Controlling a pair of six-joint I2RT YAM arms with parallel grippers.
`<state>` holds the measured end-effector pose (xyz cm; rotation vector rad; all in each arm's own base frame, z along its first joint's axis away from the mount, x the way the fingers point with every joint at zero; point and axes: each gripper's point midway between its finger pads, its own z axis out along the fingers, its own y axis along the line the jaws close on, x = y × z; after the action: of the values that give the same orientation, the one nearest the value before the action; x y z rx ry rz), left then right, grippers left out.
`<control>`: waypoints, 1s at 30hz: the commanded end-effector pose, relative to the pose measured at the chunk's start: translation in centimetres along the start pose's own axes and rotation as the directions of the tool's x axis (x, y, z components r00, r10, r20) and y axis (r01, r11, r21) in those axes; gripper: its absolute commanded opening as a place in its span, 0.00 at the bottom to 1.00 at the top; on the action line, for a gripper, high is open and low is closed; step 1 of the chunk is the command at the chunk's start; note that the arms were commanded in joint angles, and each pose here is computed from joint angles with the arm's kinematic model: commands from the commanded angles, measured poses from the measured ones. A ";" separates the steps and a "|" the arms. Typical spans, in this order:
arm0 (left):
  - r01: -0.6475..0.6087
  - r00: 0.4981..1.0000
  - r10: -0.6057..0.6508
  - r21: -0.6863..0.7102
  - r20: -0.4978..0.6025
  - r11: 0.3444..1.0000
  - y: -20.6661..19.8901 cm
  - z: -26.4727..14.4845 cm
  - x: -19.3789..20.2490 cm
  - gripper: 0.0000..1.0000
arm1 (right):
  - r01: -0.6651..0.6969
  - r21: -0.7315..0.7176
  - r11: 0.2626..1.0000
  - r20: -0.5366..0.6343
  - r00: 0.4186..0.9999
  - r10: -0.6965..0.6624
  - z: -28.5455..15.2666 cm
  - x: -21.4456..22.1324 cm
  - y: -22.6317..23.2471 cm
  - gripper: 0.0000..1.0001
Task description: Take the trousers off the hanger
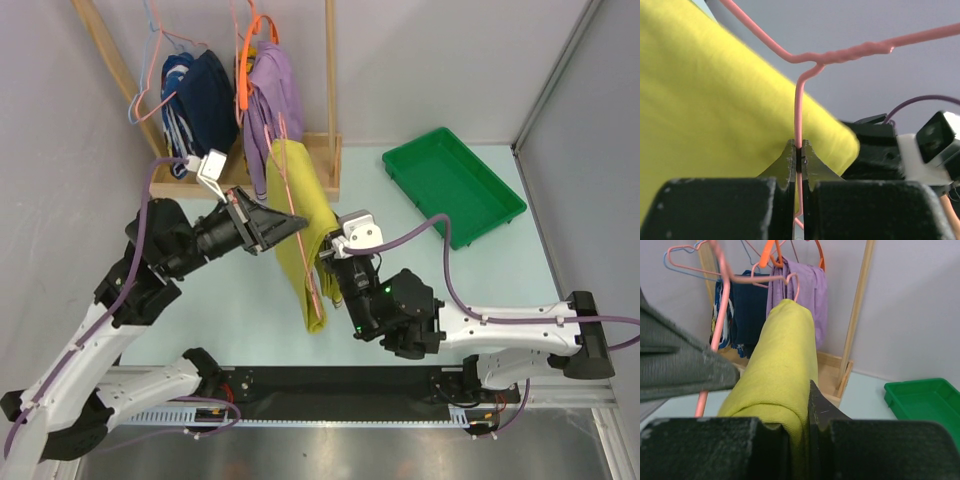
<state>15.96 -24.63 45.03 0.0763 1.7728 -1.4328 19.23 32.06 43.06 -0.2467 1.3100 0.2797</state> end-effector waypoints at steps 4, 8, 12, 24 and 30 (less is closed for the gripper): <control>-0.074 0.996 0.074 -0.011 0.043 0.997 1.3 -1.2 0.3 0.00 | -0.305 0.061 0.950 0.156 0.943 0.293 0.4 -9.3 -4.7 0.00; -0.092 0.994 0.095 -0.059 0.046 0.994 2.8 -1.6 0.8 0.00 | -0.312 0.060 0.948 0.167 0.940 0.299 0.4 -10.6 -5.3 0.00; -0.099 0.994 0.104 -0.097 0.043 0.990 4.3 -1.7 1.4 0.00 | -0.355 0.049 0.934 0.189 0.921 0.340 0.1 -12.5 -6.4 0.00; -0.127 0.989 0.139 -0.182 0.057 0.975 6.6 -2.2 1.5 0.00 | -0.385 0.035 0.922 0.240 0.899 0.366 -0.9 -15.7 -9.0 0.00; -0.141 0.989 0.148 -0.200 0.022 0.970 7.8 -2.7 2.7 0.00 | -0.395 0.079 0.915 0.260 0.895 0.363 -1.0 -17.0 -11.5 0.00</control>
<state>16.62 -21.64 38.16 0.0453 1.8355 -1.2031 18.68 25.78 52.61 -0.0466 1.2490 0.3699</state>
